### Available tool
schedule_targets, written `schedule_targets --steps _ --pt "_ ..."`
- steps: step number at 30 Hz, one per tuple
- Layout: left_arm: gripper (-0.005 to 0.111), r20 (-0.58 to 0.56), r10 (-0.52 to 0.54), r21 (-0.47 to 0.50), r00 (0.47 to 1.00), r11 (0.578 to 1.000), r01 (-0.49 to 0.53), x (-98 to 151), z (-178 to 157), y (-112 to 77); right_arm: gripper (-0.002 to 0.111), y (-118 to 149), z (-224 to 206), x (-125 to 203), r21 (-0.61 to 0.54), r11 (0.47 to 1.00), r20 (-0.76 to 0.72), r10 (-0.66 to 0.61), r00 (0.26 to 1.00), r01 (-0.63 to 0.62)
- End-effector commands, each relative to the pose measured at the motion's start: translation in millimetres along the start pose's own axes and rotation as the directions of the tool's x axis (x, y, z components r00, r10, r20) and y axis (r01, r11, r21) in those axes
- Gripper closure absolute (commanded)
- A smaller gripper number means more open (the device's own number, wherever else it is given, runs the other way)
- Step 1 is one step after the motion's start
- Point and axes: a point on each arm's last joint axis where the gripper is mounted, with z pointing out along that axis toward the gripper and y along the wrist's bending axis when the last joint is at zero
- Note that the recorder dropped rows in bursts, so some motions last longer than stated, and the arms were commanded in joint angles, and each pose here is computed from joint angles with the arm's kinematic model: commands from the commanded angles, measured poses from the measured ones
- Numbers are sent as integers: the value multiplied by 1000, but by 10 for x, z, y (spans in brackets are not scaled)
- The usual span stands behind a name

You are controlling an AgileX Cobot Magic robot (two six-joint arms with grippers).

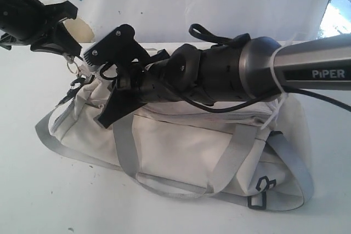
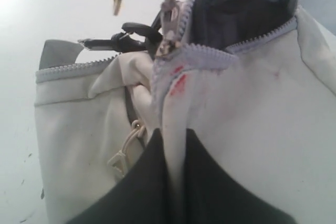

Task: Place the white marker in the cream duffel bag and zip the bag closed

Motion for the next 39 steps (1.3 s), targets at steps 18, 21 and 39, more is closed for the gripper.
schedule_targets --steps 18,21,39 --pt "107 60 -24 -126 998 992 32 -256 22 182 108 114 -35 112 -121 991 -85 -67 994 57" --pt "107 63 -6 -148 998 989 16 -285 -18 177 108 123 -34 148 -124 990 -95 -75 993 63" --pt "107 43 7 27 999 1000 -8 -302 -64 -19 108 35 -105 88 -18 997 -28 -78 997 77"
